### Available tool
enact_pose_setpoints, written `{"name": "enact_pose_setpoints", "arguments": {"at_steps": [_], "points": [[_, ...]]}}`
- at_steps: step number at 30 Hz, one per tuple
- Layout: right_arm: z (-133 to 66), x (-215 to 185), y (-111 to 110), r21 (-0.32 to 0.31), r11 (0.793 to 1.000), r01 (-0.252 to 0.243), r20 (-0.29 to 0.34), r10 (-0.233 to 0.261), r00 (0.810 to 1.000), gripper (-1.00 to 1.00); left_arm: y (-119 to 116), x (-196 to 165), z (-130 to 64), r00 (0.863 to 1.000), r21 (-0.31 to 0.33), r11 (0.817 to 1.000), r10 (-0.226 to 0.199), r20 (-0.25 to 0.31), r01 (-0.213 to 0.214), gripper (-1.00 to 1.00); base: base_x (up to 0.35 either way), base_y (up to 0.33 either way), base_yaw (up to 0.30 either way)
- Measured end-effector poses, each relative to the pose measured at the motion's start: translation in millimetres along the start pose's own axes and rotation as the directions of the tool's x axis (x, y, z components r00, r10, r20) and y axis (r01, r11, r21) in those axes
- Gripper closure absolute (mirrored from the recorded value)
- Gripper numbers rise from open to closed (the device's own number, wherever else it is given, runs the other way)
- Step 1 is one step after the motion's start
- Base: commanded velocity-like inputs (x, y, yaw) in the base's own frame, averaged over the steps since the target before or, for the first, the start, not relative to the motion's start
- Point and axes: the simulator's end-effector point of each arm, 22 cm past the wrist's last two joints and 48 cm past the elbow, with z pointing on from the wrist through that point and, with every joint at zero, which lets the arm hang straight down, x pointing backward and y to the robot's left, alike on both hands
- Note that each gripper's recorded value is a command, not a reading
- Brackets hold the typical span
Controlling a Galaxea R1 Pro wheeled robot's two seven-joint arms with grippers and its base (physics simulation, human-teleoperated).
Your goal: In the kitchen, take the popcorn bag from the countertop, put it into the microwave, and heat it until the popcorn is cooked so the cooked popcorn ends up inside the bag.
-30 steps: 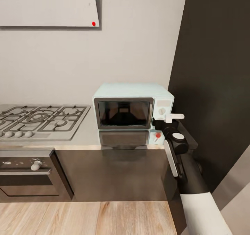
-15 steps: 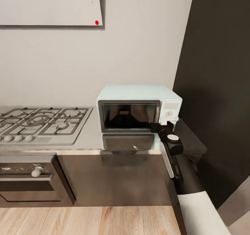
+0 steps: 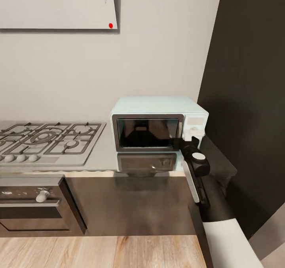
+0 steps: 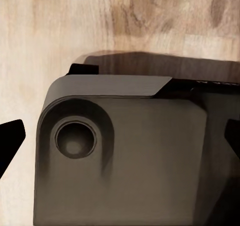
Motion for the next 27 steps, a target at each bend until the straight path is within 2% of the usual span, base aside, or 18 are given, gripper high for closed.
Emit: {"name": "enact_pose_setpoints", "arguments": {"at_steps": [15, 16, 17, 21, 27], "points": [[-14.8, -4, 1, -0.009, 1.0, -0.014, 0.055, 0.015, 0.998, -1.0, -1, -1, 0.2, 1.0, 0.002, 1.0, 0.002, 0.001, -0.002, -1.0, 0.0, 0.0, 0.0], [-21.9, -15, 1, -0.013, 0.999, -0.038, 0.145, 0.039, 0.989, -1.0, -1, -1, 0.2, 1.0, 0.002, 1.0, 0.003, 0.001, -0.003, -1.0, 0.0, 0.0, 0.0], [-22.8, -15, 1, -0.014, 0.999, -0.039, 0.152, 0.041, 0.988, -1.0, -1, -1, 0.2, 1.0, 0.002, 1.0, 0.003, 0.001, -0.003, -1.0, 0.0, 0.0, 0.0], [-23.5, -12, 2, -0.016, 0.999, -0.039, 0.149, 0.041, 0.988, -1.0, -1, -1, 0.2, 1.0, 0.002, 1.0, 0.002, 0.001, -0.002, -1.0, 0.0, 0.0, 0.0], [-21.9, -3, 3, -0.017, 0.999, -0.029, 0.107, 0.031, 0.994, -1.0, -1, -1, 0.2, 1.0, 0.002, 1.0, 0.003, 0.001, -0.003, -1.0, 0.0, 0.0, 0.0]]}}
